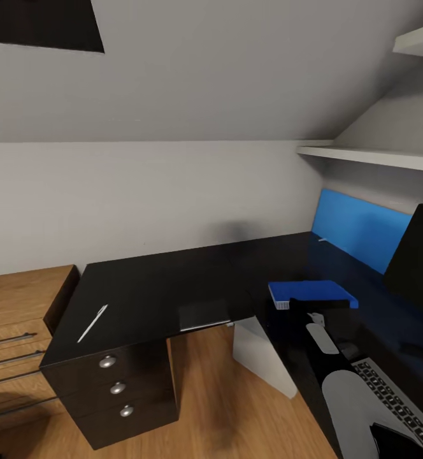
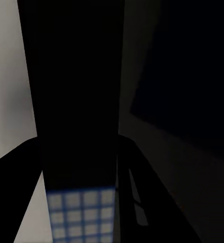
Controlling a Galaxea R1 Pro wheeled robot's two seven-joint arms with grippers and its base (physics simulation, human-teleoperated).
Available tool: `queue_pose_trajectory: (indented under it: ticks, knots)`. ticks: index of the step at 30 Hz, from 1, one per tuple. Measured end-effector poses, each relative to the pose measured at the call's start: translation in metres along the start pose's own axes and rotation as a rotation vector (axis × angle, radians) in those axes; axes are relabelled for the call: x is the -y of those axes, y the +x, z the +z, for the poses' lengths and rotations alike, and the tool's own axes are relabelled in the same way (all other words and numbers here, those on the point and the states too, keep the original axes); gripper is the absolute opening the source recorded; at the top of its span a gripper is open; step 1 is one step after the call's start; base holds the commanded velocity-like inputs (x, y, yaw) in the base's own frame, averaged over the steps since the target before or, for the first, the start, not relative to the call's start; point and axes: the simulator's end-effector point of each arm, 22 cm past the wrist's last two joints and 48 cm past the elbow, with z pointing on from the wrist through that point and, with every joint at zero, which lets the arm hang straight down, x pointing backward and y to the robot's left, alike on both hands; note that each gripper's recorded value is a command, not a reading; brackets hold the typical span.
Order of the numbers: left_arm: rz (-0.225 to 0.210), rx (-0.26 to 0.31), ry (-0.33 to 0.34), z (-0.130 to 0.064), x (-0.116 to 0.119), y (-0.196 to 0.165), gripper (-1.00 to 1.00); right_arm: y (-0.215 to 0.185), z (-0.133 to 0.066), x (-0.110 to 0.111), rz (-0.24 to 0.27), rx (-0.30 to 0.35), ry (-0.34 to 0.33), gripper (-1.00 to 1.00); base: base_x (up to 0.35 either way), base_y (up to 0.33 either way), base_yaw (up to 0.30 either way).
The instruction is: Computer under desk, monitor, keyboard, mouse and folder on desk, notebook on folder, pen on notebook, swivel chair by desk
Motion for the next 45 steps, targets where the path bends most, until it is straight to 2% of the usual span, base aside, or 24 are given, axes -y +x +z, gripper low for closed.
queue_pose_trajectory:
  ticks: [16,20,45]
  knots:
    - [-0.004,0.002,-0.003,0.000,-0.001,-0.001,1.00,0.001,0.000,0.002,0.001,-0.002,0.006,-1.00,0.001,-0.004,0.000]
    - [-0.005,0.002,-0.005,0.000,-0.002,-0.001,1.00,0.007,0.000,0.022,0.002,-0.016,0.067,-1.00,0.000,0.000,0.000]
    - [-0.004,0.002,-0.005,0.000,-0.002,-0.001,1.00,0.005,0.000,0.021,0.003,-0.013,0.073,-1.00,-0.023,0.000,0.000]
